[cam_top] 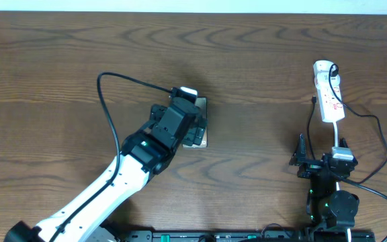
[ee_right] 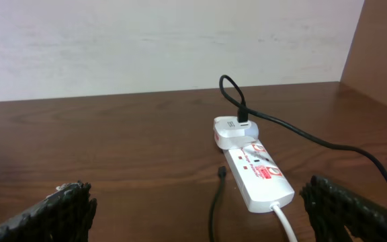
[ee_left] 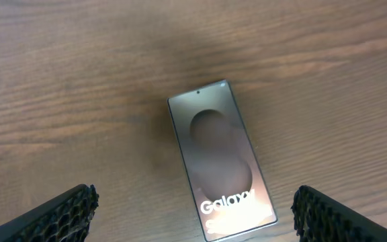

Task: Plug charger to phone and switch on socket
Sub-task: 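Move the left gripper over the silver phone on the table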

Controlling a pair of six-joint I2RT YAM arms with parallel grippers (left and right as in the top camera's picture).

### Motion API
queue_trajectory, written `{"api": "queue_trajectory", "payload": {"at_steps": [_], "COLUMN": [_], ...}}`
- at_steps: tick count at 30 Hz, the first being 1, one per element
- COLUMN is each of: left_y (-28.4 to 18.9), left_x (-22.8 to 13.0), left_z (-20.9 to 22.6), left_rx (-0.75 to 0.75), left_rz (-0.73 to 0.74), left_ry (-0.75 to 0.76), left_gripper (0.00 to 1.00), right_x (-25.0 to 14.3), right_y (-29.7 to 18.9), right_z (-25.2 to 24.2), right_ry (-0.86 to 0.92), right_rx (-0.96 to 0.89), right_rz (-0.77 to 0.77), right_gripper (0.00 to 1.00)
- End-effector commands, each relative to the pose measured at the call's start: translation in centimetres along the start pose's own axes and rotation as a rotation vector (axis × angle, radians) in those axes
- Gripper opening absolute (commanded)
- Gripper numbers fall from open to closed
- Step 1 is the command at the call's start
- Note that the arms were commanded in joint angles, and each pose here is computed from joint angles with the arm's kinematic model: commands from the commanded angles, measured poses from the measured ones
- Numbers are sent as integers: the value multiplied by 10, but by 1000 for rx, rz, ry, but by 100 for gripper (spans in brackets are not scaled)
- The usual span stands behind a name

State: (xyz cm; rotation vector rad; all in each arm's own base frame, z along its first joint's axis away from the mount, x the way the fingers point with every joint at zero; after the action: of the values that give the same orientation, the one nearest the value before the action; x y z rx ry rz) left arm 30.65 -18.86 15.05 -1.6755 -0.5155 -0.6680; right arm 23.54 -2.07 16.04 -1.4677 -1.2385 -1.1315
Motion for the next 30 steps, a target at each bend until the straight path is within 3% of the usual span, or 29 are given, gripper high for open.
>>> {"api": "queue_trajectory", "payload": {"at_steps": [1,6,16,24,30], "left_y": [2,2,2,6,7], "left_x": [5,-1,3,16,28], "left_z": [0,-11,-12,5,16], "left_rx": [21,-50,-55,-25,-8], "left_rz": [-10,26,13,-14,-36], "left_ry": [-11,-11,-26,-326,-369], "left_gripper": [95,95,95,95,98], "right_x": [-1,-1,-1,-1,-1], "right_y": [0,0,0,0,0], "right_z": [0,0,0,0,0], "right_ry": [-11,-11,-11,-11,-11], "right_rx": [-1,-1,-1,-1,-1], "right_rz": [1,1,1,1,1], "right_gripper": [99,99,99,99,99]}}
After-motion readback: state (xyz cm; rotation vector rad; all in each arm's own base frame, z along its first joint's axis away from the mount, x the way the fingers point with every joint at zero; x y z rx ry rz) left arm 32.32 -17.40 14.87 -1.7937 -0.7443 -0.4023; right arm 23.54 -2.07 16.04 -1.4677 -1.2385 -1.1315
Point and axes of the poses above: each gripper's point midway between its finger pads, its own y axis out along the fingers, its own z axis along the line the jaws close on, x = y × z, the point moved 1 cm from there along -y, back along the fingers, and after that the axes turned 12 degrees about -y, right-handed, at the moved point
